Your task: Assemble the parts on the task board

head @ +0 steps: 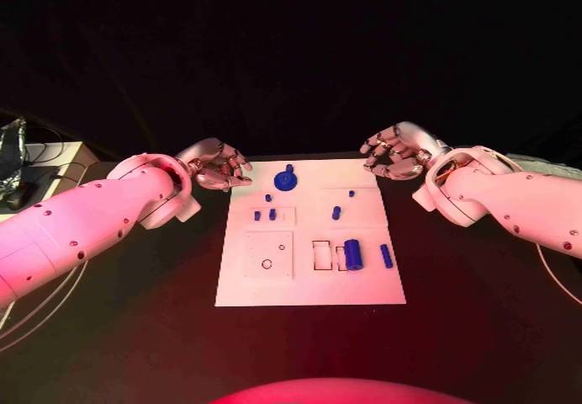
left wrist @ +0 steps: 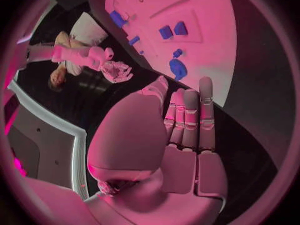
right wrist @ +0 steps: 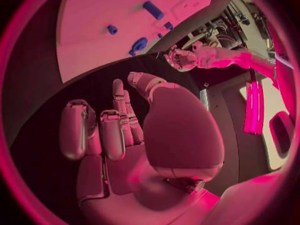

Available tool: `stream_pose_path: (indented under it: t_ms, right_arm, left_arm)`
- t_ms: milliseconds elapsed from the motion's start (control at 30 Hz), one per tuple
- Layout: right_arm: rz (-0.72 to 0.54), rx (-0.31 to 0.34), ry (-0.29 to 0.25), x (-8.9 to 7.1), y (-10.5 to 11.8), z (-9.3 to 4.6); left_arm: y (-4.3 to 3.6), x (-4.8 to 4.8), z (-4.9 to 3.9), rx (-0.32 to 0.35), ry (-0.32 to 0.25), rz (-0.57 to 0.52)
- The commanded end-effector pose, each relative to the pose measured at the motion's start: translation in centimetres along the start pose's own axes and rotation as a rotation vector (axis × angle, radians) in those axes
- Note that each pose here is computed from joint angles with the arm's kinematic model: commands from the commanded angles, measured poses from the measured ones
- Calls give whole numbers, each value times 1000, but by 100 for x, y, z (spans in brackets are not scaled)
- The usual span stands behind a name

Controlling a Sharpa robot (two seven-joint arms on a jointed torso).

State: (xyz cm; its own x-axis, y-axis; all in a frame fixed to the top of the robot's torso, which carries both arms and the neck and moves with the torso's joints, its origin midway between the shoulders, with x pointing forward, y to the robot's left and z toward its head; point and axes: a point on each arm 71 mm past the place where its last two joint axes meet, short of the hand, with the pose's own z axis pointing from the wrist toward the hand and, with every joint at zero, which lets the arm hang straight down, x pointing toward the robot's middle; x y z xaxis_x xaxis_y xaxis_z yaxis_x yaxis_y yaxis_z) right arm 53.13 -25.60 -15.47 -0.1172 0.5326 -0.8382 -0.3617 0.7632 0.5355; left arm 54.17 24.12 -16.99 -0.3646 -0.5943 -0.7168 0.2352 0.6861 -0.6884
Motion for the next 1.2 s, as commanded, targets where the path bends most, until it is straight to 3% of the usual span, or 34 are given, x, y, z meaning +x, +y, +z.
stream_pose_path:
  t_ms: [33, 233, 400, 733, 1200]
  right_arm:
    - [-224, -35, 85, 88, 42, 17]
    - [-385, -32, 143, 187, 71, 42]
    - [-476, -29, 195, 294, 99, 49]
    - [-558, -27, 258, 514, 159, 84]
    - [-574, -40, 271, 667, 221, 109]
  left_arm:
    - [62, -11, -85, 37, 12, -400]
    - [171, -72, -236, 92, -46, -660]
    - [205, -103, -336, 136, -70, -770]
    - [190, -107, -409, 167, -84, -827]
    - [179, -125, -435, 166, -102, -831]
